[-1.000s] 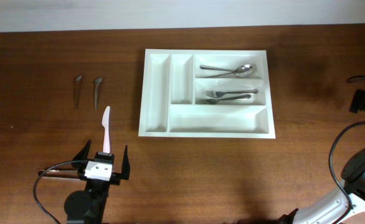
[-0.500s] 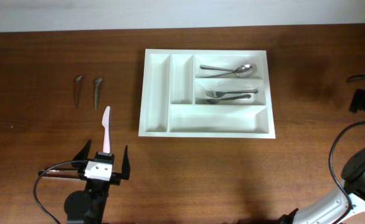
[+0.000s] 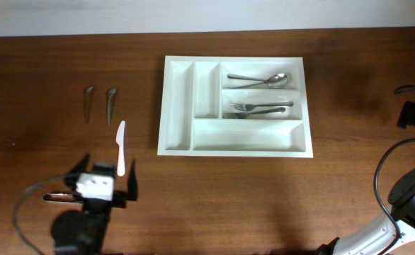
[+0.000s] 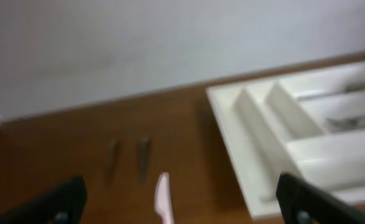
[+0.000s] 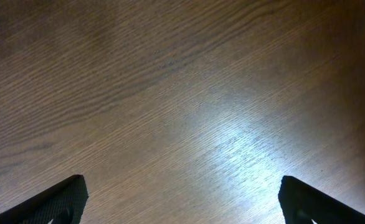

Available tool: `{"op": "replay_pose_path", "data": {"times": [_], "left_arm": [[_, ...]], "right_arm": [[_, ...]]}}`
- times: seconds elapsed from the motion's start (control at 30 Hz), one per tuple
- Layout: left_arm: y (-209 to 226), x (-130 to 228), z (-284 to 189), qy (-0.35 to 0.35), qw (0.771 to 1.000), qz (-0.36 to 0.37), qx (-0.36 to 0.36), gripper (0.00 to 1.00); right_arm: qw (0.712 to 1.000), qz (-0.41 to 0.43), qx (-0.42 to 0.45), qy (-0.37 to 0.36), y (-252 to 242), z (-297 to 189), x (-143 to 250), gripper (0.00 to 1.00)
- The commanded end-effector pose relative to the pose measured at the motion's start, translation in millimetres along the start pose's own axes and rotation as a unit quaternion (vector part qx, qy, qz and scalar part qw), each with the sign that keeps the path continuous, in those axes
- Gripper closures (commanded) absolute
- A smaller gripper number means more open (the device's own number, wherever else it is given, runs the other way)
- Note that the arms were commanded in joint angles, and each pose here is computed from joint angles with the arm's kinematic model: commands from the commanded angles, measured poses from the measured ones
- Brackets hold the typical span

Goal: Pack container

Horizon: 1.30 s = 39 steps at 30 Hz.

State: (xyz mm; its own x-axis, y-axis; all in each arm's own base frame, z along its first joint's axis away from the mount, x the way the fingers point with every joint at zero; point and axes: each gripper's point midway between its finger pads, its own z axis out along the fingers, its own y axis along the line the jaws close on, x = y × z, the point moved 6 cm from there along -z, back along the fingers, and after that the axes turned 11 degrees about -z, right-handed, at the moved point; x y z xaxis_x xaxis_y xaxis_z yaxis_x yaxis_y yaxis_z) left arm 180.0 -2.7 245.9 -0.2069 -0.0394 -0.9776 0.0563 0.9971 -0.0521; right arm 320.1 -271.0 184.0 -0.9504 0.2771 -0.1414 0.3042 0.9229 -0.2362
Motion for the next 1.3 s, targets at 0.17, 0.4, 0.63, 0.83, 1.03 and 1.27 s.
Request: {"op": "replay_pose_path", "data": {"times": [0.17,0.4,0.63,0.83,1.03,1.27], "left_arm": [[17,-76,30,0.188,0.979,-0.073,-0.016,0.01],[16,-65,76,0.264,0.958,-0.104,0.031,0.01],[70,-38,77,0.238,0.823,-0.423,-0.295,0.01],[85,-17,40,0.169,0.633,-0.609,-0.447,0.01],[83,-10,33,0.186,0.620,-0.604,-0.464,0.01],[79,14,-1,0.178,0.444,-0.679,-0.557,0.01]], "right_arm": [[1.000,0.003,-0.004,-0.001,2,0,0,0.01],[1.000,0.003,-0.004,-0.001,2,0,0,0.02],[1.000,0.003,-0.004,-0.001,2,0,0,0.01],[1.000,0.003,-0.004,-0.001,2,0,0,0.01],[1.000,0.003,-0.004,-0.001,2,0,0,0.01],[1.000,0.003,-0.004,-0.001,2,0,0,0.02]]}}
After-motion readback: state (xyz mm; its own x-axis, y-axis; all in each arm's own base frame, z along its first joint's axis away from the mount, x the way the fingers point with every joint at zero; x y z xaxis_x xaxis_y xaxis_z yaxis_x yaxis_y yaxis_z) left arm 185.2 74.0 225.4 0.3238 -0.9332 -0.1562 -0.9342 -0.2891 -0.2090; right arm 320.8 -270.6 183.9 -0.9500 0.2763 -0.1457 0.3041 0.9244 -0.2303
